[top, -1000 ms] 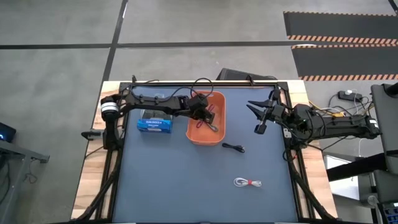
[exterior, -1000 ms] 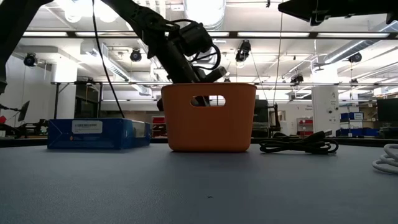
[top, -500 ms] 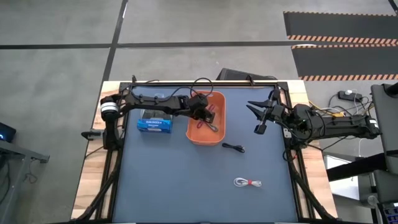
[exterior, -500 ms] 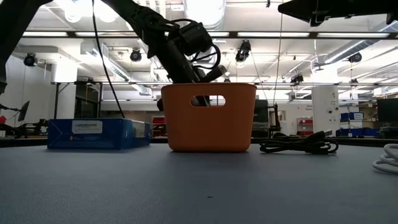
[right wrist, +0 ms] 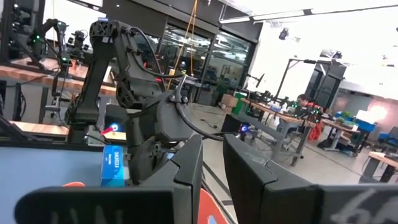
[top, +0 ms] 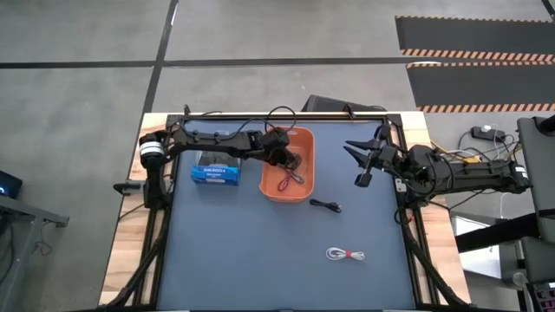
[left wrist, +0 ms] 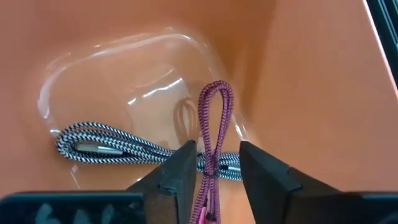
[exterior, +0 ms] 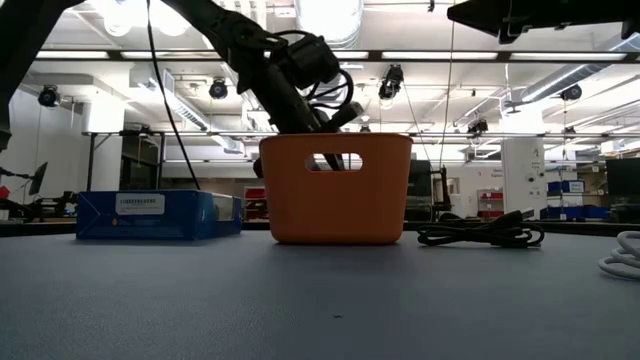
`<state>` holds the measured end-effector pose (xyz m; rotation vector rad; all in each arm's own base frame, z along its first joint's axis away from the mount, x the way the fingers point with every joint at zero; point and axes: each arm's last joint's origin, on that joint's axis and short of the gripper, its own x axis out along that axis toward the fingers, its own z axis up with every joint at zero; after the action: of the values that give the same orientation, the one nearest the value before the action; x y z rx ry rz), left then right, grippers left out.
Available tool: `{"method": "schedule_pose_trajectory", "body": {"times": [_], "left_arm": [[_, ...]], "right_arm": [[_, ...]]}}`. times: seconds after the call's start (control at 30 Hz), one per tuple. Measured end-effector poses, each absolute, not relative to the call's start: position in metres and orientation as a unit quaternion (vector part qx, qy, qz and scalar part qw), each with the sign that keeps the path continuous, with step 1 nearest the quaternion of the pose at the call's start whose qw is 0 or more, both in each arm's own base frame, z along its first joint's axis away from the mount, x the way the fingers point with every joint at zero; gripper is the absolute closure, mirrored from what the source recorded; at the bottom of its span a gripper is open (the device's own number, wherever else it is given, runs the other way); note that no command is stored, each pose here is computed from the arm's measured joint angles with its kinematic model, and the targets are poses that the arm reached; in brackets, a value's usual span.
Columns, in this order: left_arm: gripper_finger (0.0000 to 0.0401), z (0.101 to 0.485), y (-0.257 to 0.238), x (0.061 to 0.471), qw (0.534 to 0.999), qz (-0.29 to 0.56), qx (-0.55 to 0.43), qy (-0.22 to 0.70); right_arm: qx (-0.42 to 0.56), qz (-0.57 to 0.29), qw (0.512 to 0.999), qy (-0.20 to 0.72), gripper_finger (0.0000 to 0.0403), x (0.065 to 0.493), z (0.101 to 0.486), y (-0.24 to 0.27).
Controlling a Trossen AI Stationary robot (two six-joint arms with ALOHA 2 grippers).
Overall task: Pick and place USB-C Cables
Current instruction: Put the black charger cable into the orange bin
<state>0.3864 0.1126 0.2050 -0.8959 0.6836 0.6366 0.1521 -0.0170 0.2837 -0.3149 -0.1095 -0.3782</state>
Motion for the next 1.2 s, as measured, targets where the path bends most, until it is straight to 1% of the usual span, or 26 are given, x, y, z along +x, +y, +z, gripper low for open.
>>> {"method": "schedule_pose_trajectory", "body": {"times": [0.17,0.37,0.5,0.7,0.8,0.93,1.07,1.2], "left_arm": [[0.0289,0.208,0.112,0.386,0.809,0.287,-0.399,0.322],[0.0289,0.225,0.111,0.382,0.841,0.262,-0.354,0.315],[0.0289,0.248,0.109,0.375,0.875,0.235,-0.298,0.3],[0.029,0.278,0.089,0.363,0.923,0.177,-0.179,0.292],[0.029,0.289,0.071,0.358,0.946,0.14,-0.121,0.266],[0.029,0.298,0.048,0.345,0.972,0.096,-0.058,0.207],[0.029,0.301,0.032,0.324,0.987,0.071,-0.038,0.142],[0.029,0.297,0.025,0.303,0.994,0.062,-0.035,0.088]], "right_arm": [[-0.123,-0.183,0.974,-0.047,0.0347,0.153,0.281,-0.017],[-0.063,-0.176,0.982,-0.02,0.0346,0.154,0.274,-0.017],[-0.015,-0.175,0.984,0.008,0.0346,0.154,0.266,-0.017],[0.059,-0.173,0.981,0.061,0.0346,0.153,0.253,-0.016],[0.098,-0.17,0.977,0.089,0.0346,0.153,0.247,-0.016],[0.137,-0.136,0.974,0.119,0.0346,0.157,0.24,-0.014],[0.158,-0.109,0.969,0.154,0.0346,0.166,0.23,-0.01],[0.169,-0.092,0.958,0.21,0.0346,0.175,0.216,-0.001]]}}
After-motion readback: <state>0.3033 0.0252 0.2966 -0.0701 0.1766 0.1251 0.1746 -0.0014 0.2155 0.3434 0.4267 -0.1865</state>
